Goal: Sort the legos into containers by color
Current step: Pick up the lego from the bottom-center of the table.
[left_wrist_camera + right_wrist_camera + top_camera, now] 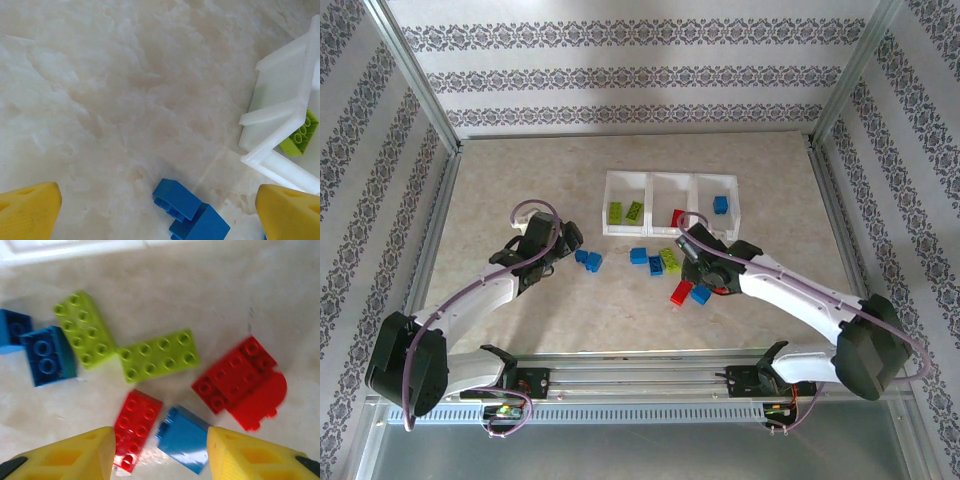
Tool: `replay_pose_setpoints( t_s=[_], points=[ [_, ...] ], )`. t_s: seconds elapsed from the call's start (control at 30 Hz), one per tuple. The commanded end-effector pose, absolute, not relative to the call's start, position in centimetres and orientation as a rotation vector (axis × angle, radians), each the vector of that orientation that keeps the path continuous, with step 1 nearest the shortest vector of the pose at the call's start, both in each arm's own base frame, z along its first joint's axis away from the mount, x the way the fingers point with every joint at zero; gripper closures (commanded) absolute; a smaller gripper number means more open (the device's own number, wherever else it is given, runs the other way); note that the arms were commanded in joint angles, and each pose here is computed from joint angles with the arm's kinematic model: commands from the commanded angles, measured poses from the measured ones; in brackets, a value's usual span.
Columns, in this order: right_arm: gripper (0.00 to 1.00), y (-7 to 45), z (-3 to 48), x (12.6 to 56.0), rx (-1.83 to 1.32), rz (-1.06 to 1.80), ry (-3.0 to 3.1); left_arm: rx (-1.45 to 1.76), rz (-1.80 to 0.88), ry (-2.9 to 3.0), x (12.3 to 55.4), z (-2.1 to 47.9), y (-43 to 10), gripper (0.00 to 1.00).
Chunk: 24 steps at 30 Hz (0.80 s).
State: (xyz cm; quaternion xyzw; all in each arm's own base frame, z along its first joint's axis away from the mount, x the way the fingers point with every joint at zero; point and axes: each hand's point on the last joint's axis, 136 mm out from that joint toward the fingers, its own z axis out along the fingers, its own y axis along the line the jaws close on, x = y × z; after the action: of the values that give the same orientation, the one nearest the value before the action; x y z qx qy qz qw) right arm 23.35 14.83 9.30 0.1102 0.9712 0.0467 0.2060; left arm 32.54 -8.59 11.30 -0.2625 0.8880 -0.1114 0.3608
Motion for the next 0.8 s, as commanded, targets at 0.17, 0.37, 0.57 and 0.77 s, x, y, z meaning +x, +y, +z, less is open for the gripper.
replay_pose_setpoints(
  t_s=[0.17, 0.37, 0.57, 0.77],
  points=[
    [0.43, 13.6, 6.4, 20.4, 0.579, 0.174, 2.741, -0.644, -0.309, 2.280, 33.6, 11.8, -8.9, 0.00],
    [0.34, 14.2, 6.0, 20.9, 0.624, 0.209, 2.753, -0.641, -0.304, 2.282, 33.6, 11.8, -8.9, 0.00],
    [0.35, 14.3, 4.9, 21.4, 0.650, 0.200, 2.794, -0.643, -0.313, 2.280, 33.8, 11.8, -9.0, 0.00],
    [0.39, 14.2, 4.3, 21.9, 0.652, 0.182, 2.807, -0.631, -0.318, 2.288, 33.8, 11.8, -9.2, 0.00]
  ],
)
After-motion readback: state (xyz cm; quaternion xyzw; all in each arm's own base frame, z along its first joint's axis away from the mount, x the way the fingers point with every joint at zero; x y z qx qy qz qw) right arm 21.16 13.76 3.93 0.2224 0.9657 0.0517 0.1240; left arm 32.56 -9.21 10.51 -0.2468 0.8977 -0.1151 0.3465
